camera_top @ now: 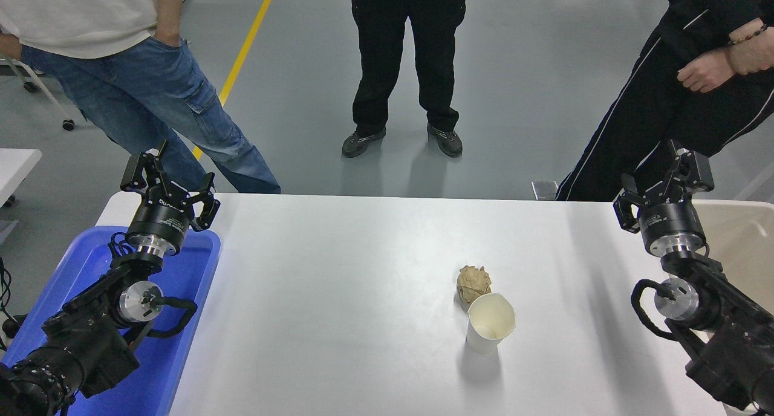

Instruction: Dispose of the paper cup in the dustbin

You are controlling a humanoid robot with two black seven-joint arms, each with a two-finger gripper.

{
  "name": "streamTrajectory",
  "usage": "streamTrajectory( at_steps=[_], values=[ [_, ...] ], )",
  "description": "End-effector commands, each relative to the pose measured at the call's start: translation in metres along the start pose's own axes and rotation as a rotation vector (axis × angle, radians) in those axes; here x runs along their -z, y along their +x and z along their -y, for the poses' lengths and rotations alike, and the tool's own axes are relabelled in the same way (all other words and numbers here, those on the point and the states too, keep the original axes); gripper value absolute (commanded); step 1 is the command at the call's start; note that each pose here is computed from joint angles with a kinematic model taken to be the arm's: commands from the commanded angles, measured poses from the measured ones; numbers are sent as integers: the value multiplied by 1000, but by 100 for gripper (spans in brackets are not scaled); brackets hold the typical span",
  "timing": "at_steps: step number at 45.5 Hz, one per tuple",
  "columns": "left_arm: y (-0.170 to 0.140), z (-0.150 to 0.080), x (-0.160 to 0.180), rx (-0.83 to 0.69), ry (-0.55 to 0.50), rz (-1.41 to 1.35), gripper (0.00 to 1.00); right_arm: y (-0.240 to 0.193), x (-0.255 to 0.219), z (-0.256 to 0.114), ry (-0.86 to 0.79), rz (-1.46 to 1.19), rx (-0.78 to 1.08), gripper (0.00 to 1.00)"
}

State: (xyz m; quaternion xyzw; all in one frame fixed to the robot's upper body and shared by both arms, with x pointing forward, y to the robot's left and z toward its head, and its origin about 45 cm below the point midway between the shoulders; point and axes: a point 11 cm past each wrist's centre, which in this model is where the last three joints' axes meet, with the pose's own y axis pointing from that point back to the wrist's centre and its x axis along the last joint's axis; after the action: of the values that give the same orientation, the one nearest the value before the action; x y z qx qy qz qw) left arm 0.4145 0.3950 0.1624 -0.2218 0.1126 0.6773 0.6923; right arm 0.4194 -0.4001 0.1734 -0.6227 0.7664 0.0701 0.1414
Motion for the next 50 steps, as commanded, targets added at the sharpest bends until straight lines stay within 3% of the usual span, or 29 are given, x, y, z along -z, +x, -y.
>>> streamTrajectory(
  at_steps=[1,50],
  values=[
    [0,0,0,-1,1,1,100,-1,-1,0,-1,0,2,100],
    [0,0,0,-3,1,3,100,-1,-10,-4,-31,-32,11,100]
  ],
)
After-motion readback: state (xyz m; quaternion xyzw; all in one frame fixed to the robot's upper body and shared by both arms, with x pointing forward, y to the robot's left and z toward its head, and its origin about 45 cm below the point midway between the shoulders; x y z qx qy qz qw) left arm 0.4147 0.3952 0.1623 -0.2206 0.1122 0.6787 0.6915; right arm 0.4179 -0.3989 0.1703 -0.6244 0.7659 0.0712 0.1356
